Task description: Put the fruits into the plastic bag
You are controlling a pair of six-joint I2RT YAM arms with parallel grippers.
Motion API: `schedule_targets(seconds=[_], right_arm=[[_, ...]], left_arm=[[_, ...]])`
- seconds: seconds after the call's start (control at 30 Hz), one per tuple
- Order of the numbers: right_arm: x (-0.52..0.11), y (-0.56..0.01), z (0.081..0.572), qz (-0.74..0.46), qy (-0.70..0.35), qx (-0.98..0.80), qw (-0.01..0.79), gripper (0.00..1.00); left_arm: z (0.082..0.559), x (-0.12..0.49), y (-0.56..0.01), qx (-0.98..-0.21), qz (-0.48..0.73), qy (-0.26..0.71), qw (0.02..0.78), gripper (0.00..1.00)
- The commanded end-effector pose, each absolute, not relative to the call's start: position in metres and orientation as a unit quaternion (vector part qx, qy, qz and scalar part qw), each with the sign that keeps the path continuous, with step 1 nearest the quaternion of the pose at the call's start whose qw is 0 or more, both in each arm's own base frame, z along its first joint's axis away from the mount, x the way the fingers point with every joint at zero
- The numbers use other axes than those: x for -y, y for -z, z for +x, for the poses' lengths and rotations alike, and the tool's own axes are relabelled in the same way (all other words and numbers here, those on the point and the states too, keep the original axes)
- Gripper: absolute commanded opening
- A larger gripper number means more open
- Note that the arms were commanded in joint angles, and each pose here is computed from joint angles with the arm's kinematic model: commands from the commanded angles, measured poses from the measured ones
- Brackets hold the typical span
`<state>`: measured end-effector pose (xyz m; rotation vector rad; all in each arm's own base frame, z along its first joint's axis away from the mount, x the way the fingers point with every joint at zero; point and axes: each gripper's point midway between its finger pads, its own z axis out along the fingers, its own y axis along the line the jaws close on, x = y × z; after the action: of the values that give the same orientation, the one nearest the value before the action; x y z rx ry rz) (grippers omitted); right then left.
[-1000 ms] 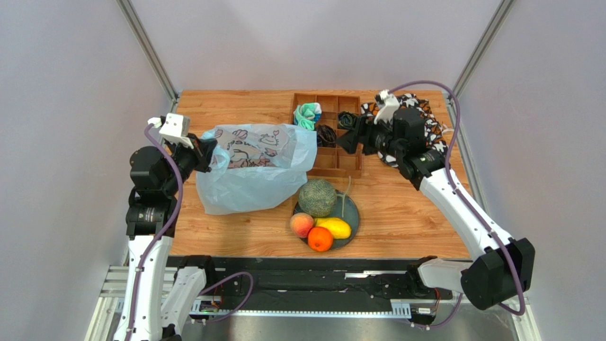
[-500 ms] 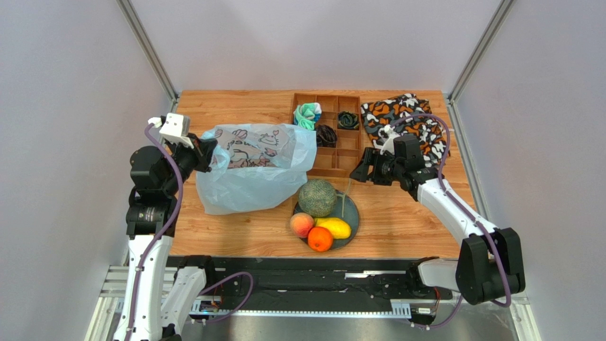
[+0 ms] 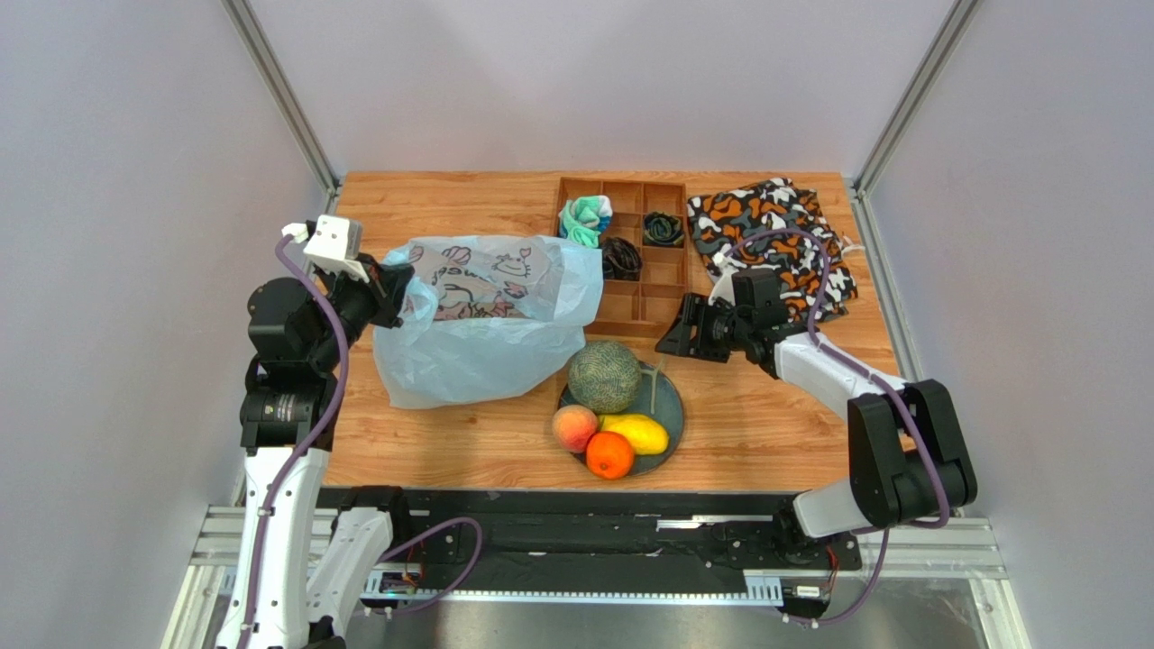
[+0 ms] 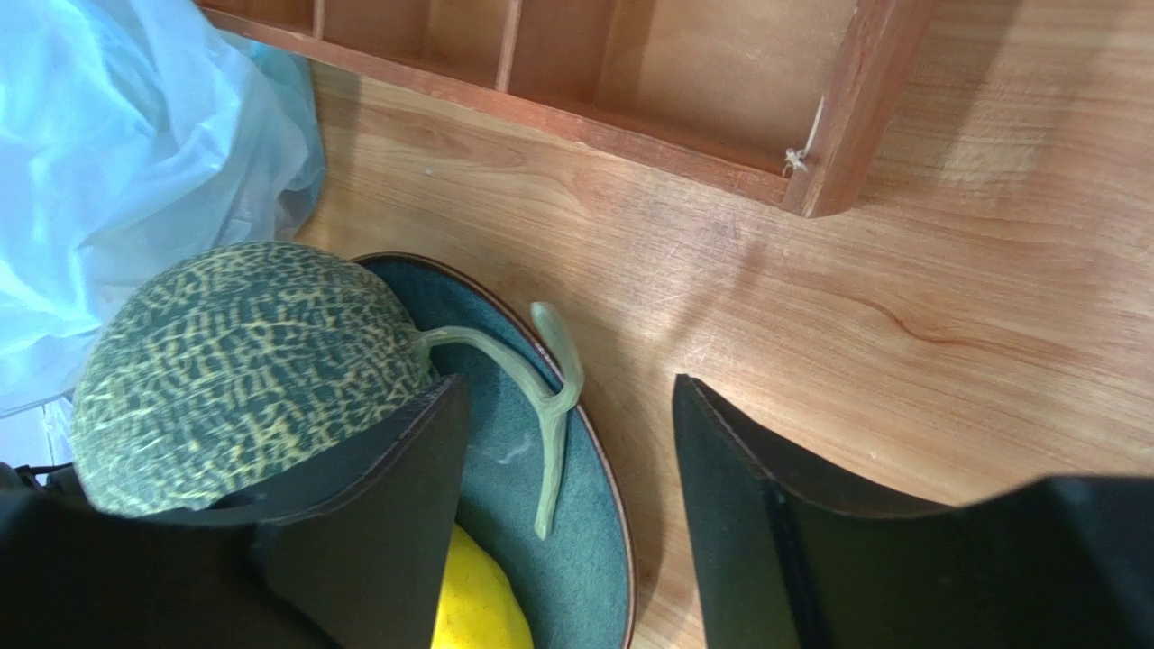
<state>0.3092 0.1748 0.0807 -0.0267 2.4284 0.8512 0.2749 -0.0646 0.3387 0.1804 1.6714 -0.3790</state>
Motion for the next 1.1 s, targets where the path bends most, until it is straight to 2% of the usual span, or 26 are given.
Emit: schedule_targets(seconds=[0.0, 0.63, 0.77, 0.9, 1.0, 1.03, 1.07], right_arm=[[-0.186, -0.08, 0.318, -0.017, -0.33, -0.896, 0.297, 0.58], [-0.194, -0.056, 0.322, -0.013, -0.317, -0.901, 0.298, 0.45], [-0.197, -0.055, 0.324, -0.013, -0.321, -0.9, 0.294, 0.32], [-0.198, -0.059, 0.323, -0.014, -0.323, -0.899, 0.294, 0.29], [-0.197, -0.063, 0.322, -0.015, -0.322, -0.899, 0.297, 0.23], [-0.197, -0.065, 0.323, -0.016, -0.321, -0.899, 0.299, 0.15], [-0.197, -0.068, 0.323, -0.016, -0.321, -0.898, 0.3, 0.11]], left_arm=[[0.275, 0.067, -0.346, -0.729, 0.08, 0.175, 0.657, 0.0], [0.277, 0.068, -0.344, -0.731, 0.08, 0.175, 0.654, 0.0], [0.277, 0.067, -0.344, -0.732, 0.08, 0.175, 0.654, 0.0], [0.276, 0.068, -0.344, -0.732, 0.08, 0.175, 0.654, 0.0], [0.276, 0.067, -0.344, -0.732, 0.081, 0.175, 0.654, 0.0], [0.277, 0.067, -0.343, -0.732, 0.081, 0.175, 0.653, 0.0], [0.277, 0.067, -0.345, -0.731, 0.082, 0.174, 0.655, 0.0]])
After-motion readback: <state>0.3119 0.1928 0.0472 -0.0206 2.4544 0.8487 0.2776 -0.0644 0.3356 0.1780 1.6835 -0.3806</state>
